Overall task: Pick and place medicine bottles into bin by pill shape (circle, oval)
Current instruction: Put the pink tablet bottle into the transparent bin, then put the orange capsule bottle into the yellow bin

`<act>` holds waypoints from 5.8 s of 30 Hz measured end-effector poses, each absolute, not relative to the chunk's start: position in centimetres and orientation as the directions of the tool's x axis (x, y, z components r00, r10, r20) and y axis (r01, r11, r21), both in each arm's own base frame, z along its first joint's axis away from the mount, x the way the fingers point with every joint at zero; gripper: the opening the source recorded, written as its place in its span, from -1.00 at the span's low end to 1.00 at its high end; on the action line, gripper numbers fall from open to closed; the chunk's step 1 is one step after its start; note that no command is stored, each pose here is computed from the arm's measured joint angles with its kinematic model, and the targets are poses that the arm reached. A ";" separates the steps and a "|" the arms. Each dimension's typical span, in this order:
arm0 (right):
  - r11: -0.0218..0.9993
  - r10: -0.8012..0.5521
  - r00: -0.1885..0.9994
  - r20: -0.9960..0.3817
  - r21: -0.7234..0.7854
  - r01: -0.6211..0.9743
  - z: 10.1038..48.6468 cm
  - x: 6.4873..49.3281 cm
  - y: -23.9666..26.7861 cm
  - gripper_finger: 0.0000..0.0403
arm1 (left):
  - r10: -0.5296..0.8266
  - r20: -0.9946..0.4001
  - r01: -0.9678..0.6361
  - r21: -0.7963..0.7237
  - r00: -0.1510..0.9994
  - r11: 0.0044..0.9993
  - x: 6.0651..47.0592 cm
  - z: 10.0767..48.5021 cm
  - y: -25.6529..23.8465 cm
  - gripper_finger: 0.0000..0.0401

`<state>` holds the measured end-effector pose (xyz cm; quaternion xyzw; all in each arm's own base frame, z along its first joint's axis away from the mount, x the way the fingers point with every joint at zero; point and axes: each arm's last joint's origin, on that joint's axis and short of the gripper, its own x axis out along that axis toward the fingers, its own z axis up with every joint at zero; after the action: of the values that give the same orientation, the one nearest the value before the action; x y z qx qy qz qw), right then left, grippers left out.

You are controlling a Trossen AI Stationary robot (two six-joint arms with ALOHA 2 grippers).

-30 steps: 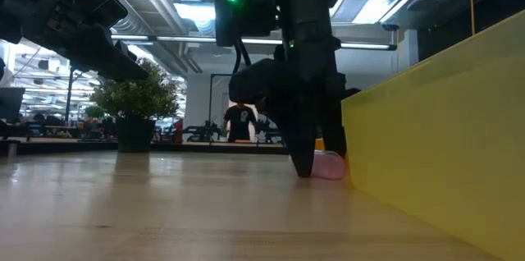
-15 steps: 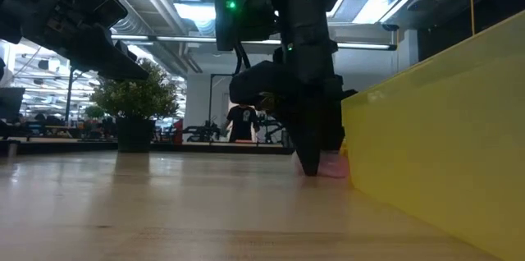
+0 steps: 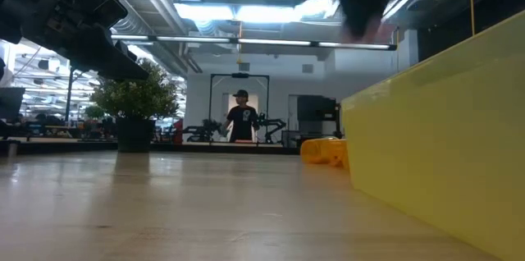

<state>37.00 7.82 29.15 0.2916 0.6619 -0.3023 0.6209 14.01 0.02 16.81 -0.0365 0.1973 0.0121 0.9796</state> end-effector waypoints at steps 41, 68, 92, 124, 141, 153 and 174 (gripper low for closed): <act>0.047 0.145 -0.146 -0.979 -0.140 0.989 26.3 15.2 17.8 -0.20 | 0.010 -0.387 -0.038 -0.066 0.922 0.997 14.0 16.8 0.0 -0.75; 0.267 -0.298 0.513 -0.805 0.446 0.854 27.0 20.7 15.1 0.09 | 0.010 -0.387 -0.039 -0.066 0.922 0.997 14.0 16.8 0.0 -0.75; 0.574 -0.350 0.559 -0.752 0.299 0.762 27.7 27.6 6.3 0.43 | 0.010 -0.387 -0.038 -0.067 0.922 0.997 14.0 16.8 0.0 -0.75; 0.932 -0.143 0.200 -0.969 -0.064 0.356 17.4 32.9 0.0 0.45 | 0.010 -0.380 -0.038 -0.067 0.925 0.997 14.0 16.9 0.0 -0.75; 0.854 -0.130 0.108 -0.986 -0.056 0.517 14.8 33.3 -1.5 0.03 | 0.009 -0.380 -0.038 -0.068 0.925 0.997 14.0 16.9 0.0 -0.75; 0.741 0.000 0.311 -0.950 0.209 0.638 21.2 32.4 -0.1 -0.15 | 0.009 -0.380 -0.038 -0.069 0.925 0.997 14.0 16.9 0.0 -0.75; 0.678 0.300 0.548 -0.781 0.579 0.453 26.5 29.1 15.2 -0.14 | 0.010 -0.380 -0.038 -0.067 0.925 0.997 14.0 16.9 0.0 -0.75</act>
<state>29.10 15.18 26.51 0.3984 0.4729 -0.0488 0.7844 14.04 0.02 16.89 -0.0364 0.1935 0.0121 0.9804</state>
